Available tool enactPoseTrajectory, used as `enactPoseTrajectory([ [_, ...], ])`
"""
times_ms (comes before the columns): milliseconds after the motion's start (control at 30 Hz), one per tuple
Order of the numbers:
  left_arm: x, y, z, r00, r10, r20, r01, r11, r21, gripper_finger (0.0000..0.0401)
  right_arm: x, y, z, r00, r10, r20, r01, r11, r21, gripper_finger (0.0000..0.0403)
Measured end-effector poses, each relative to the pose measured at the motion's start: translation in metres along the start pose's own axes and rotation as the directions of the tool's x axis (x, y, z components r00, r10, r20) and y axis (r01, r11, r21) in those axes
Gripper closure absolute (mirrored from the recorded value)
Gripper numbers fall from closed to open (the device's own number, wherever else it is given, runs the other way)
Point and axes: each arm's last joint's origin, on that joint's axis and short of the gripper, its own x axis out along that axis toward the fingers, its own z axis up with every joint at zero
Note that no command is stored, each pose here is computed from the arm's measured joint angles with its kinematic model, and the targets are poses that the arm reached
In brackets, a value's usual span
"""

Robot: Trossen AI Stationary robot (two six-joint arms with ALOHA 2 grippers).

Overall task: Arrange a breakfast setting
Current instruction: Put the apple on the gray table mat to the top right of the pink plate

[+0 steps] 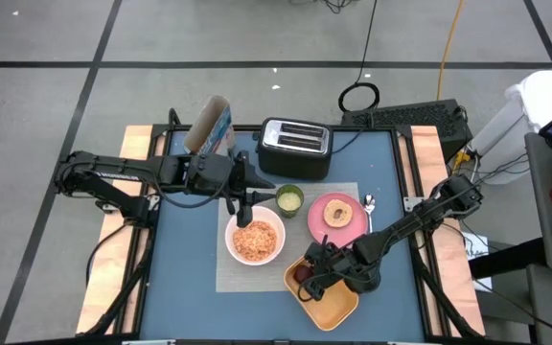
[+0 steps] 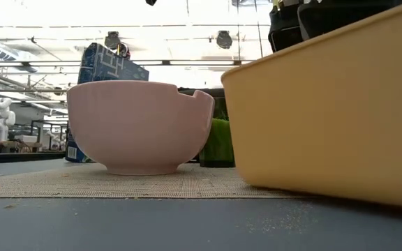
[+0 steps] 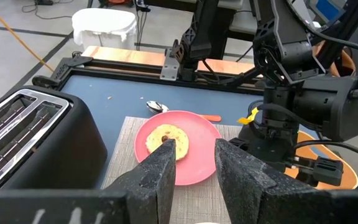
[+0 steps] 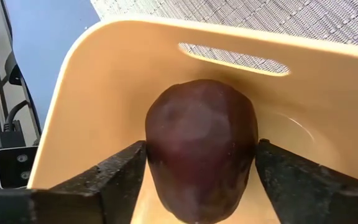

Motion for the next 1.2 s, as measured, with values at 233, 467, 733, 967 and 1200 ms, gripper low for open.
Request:
enactPoseTrajectory([
  [233, 0.0000, 0.0000, 0.0000, 1.000, 0.000, 0.000, 0.000, 1.000, 0.000, 0.0283, 0.0000, -0.0001, 0.0000, 1.000, -0.001, 0.001, 0.001, 1.000, 0.000, 0.0154],
  [467, 0.0000, 0.0000, 0.0000, 1.000, 0.000, 0.000, 0.000, 1.000, 0.000, 0.0283, 0.0000, -0.0002, 0.0000, 1.000, -0.002, 0.002, 0.002, 1.000, 0.000, 0.0170],
  [733, 0.0000, 0.0001, 0.0000, 1.000, 0.000, 0.000, 0.000, 1.000, 0.001, 0.0283, 0.0000, -0.0001, 0.0000, 1.000, -0.001, 0.002, 0.001, 1.000, 0.000, 0.0171],
  [967, 0.0000, 0.0000, 0.0000, 1.000, 0.000, 0.000, 0.000, 1.000, 0.001, 0.0283, 0.0000, -0.0001, -0.0001, 1.000, -0.001, 0.002, 0.001, 1.000, 0.000, 0.0172],
  [1200, 0.0000, 0.0001, 0.0000, 1.000, 0.000, 0.000, 0.000, 1.000, 0.001, 0.0283, 0.0000, -0.0001, -0.0001, 1.000, -0.001, 0.002, 0.001, 1.000, 0.000, 0.0182],
])
